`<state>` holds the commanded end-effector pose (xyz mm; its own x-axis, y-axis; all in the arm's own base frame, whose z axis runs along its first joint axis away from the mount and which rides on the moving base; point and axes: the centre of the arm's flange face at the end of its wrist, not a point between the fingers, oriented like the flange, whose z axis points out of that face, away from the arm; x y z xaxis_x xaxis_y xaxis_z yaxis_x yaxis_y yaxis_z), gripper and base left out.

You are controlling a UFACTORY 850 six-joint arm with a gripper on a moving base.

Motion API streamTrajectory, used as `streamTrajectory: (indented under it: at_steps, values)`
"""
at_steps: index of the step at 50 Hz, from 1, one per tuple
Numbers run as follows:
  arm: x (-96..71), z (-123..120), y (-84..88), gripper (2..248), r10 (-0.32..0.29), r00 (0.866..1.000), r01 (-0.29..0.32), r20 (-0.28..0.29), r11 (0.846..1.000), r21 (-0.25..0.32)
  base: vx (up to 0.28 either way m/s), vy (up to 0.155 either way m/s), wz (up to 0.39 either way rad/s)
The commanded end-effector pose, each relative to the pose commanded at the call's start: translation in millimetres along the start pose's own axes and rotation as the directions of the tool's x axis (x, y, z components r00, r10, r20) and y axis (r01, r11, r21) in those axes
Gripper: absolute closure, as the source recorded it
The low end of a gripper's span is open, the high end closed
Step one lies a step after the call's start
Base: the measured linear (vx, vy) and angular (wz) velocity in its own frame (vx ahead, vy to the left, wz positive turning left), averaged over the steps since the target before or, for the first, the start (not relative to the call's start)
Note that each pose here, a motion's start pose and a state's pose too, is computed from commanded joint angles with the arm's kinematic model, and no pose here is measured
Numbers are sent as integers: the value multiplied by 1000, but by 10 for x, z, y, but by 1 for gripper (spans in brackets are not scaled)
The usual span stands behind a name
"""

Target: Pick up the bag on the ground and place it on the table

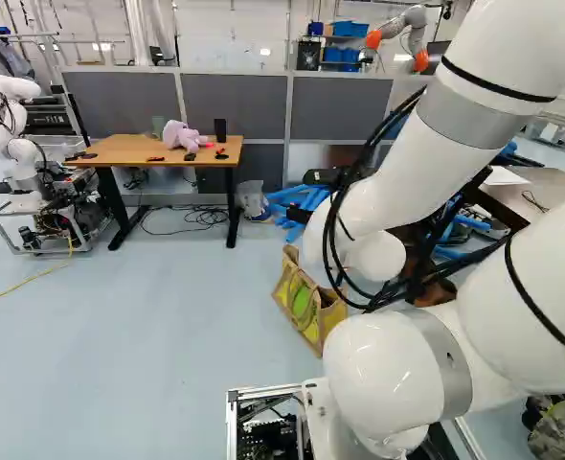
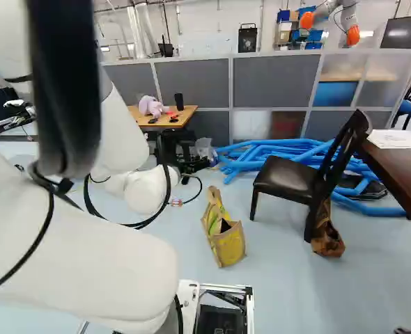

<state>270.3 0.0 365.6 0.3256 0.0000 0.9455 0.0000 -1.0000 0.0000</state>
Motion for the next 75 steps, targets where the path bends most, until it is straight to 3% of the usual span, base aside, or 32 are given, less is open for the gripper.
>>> streamTrajectory:
  at_steps: [25,75]
  values:
    - [0,0,0,3,0,1000,0,0,1000,0,91,0,-11]
    - [198,418,0,3,0,1000,0,16,1000,0,7,0,-1]
